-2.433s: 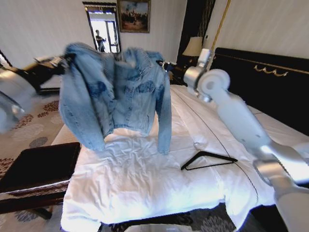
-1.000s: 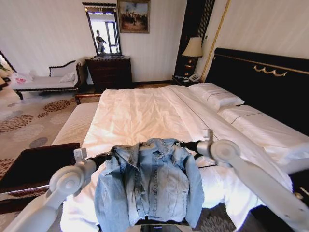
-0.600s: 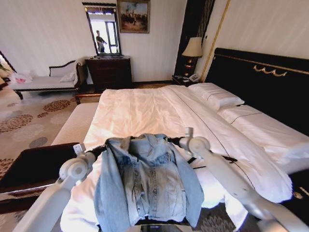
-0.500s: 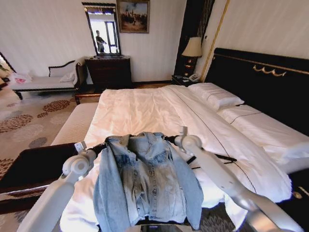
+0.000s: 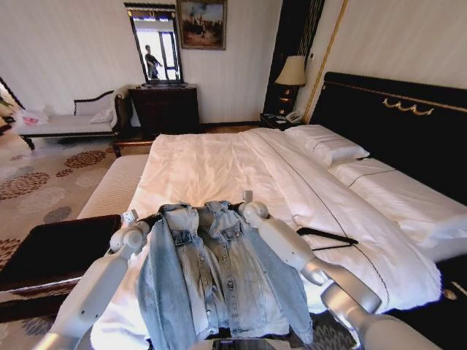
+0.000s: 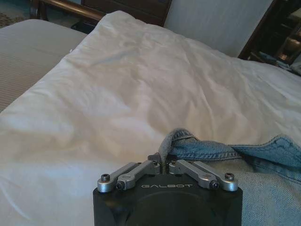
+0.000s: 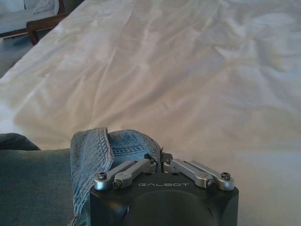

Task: Pick up the clothes from the bed and hang them on the clothes hanger.

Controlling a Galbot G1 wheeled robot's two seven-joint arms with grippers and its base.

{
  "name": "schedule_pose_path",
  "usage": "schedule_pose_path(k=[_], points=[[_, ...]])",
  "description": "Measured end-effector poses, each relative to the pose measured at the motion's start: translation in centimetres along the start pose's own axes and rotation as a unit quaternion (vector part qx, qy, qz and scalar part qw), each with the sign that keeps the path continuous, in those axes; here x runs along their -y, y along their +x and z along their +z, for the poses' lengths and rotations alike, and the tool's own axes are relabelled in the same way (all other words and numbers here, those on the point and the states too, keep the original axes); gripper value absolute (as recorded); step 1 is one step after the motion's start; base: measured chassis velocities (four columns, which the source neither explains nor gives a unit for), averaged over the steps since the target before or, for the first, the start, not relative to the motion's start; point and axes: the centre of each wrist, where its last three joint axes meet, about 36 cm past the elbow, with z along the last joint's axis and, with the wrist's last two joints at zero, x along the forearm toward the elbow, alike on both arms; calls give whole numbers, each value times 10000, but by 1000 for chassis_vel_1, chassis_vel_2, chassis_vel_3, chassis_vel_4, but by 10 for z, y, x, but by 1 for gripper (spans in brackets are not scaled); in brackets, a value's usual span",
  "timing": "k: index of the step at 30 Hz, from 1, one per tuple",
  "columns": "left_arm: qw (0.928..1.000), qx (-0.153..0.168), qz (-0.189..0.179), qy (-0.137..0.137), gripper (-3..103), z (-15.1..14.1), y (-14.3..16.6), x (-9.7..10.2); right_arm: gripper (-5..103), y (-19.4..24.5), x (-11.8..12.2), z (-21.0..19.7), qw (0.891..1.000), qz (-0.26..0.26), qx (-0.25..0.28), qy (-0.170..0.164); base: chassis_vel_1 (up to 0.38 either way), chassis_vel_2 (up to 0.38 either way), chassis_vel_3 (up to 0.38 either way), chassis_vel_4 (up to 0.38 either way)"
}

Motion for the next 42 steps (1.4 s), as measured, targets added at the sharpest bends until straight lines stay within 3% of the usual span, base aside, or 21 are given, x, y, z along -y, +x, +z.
schedule_pose_path(k=[5,7,9,14,16,18,19,22,23,25,28,29,31,32,34,35,37,39,42], points=[[9999,-85,-32,-89,0,5,-4,2,2,-7,3,9,10000,64,-58,31,0,0,0,0],[9997,-192,-33,-129,9,5,-3,2,-1,-6,6,13,10000,4,-74,25,0,0,0,0],[9997,-215,-50,-138,9,6,-3,1,4,-5,6,14,10000,-34,-73,33,0,0,0,0],[9994,-273,-147,-130,36,13,5,-10,25,3,7,21,9998,-143,-24,120,0,0,0,0],[9993,-285,-160,-171,36,15,7,-13,31,5,8,21,9998,-137,-5,147,0,0,0,0],[9992,-278,-175,-235,47,16,9,-16,41,6,9,22,9997,-110,46,205,0,0,0,0],[9992,-278,-175,-235,47,16,9,-16,41,6,9,22,9997,-110,46,205,0,0,0,0],[9992,-188,-152,-313,63,9,14,-14,52,7,9,21,9994,-50,193,298,0,0,0,0],[9992,-188,-152,-313,63,9,14,-14,52,7,9,21,9994,-50,193,298,0,0,0,0],[9993,-77,-120,-358,68,3,18,-14,63,8,10,18,9986,1,361,395,0,0,0,0],[9990,169,-89,-392,84,-6,32,-19,80,13,11,13,9961,67,683,559,0,0,0,0],[9990,169,-89,-392,84,-6,32,-19,80,13,11,13,9961,67,683,559,0,0,0,0],[9984,357,-70,-441,94,-11,48,-22,85,22,15,9,9932,120,918,708,0,0,0,0],[9981,417,-57,-460,94,-12,54,-23,90,26,18,9,9919,147,999,767,0,0,0,0],[9979,448,-46,-468,94,-13,58,-23,90,28,19,9,9914,156,1031,788,0,0,0,0],[9967,648,27,-495,100,-15,85,-23,98,48,34,11,9888,192,1194,871,0,0,0,0],[9958,801,41,-435,100,-7,119,-28,100,80,61,20,9864,298,1312,943,0,0,0,0],[9958,836,18,-382,100,-1,135,-32,100,93,66,24,9849,301,1379,1005,0,0,0,0],[9938,1033,-134,-387,100,23,184,-37,100,131,70,42,9802,218,1610,1134,0,0,0,0]])
